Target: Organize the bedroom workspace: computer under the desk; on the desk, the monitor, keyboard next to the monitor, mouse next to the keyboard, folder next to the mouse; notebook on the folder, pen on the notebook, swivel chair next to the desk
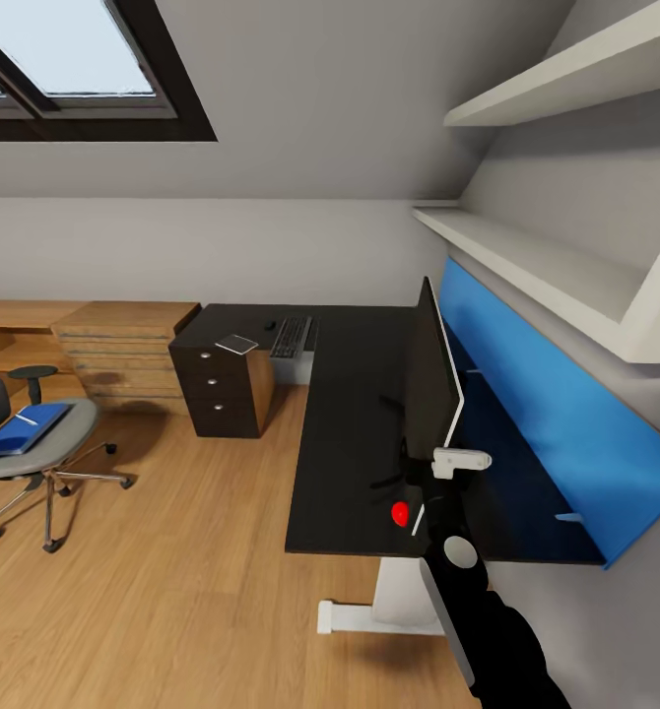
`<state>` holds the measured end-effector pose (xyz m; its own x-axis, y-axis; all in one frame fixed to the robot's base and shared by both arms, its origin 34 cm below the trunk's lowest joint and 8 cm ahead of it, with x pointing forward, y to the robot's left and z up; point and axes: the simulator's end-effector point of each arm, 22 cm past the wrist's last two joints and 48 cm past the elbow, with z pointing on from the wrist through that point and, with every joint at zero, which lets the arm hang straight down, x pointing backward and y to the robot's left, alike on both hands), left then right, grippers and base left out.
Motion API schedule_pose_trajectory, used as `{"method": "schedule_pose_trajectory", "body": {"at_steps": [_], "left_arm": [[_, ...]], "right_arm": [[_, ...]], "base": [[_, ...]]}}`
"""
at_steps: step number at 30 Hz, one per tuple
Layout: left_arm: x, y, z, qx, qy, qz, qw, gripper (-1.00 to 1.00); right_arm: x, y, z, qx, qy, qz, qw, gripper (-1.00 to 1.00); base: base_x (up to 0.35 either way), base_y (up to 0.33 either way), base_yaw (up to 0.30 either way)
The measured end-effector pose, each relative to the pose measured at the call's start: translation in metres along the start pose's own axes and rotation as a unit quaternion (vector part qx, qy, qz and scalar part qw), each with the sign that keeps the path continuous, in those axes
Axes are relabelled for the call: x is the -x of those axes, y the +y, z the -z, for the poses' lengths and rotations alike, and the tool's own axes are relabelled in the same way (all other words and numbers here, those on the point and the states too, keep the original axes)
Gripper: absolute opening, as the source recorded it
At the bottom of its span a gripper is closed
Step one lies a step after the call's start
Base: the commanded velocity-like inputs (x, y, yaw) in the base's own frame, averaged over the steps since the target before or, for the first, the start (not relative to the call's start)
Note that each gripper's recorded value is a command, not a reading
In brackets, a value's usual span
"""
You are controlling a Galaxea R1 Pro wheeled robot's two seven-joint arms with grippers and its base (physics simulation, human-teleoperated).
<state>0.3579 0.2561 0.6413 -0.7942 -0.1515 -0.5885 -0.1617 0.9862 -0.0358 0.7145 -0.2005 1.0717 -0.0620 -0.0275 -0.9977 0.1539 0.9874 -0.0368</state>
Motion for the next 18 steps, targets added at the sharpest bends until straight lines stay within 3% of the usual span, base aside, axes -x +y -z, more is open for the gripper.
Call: {"method": "schedule_pose_trajectory", "body": {"at_steps": [7, 18], "left_arm": [[0.0001, 0.0001, -0.0001, 0.000, 0.000, 0.000, 1.0000, 1.00], [0.0001, 0.0001, -0.0001, 0.000, 0.000, 0.000, 1.0000, 1.00]], "right_arm": [[-0.0006, 0.0000, -0.0001, 0.000, 0.001, -0.001, 1.0000, 1.00], [-0.0033, 0.0003, -0.0003, 0.000, 0.003, 0.000, 1.0000, 1.00]], "base": [[-0.012, 0.000, 0.000], [-0.121, 0.000, 0.000]]}}
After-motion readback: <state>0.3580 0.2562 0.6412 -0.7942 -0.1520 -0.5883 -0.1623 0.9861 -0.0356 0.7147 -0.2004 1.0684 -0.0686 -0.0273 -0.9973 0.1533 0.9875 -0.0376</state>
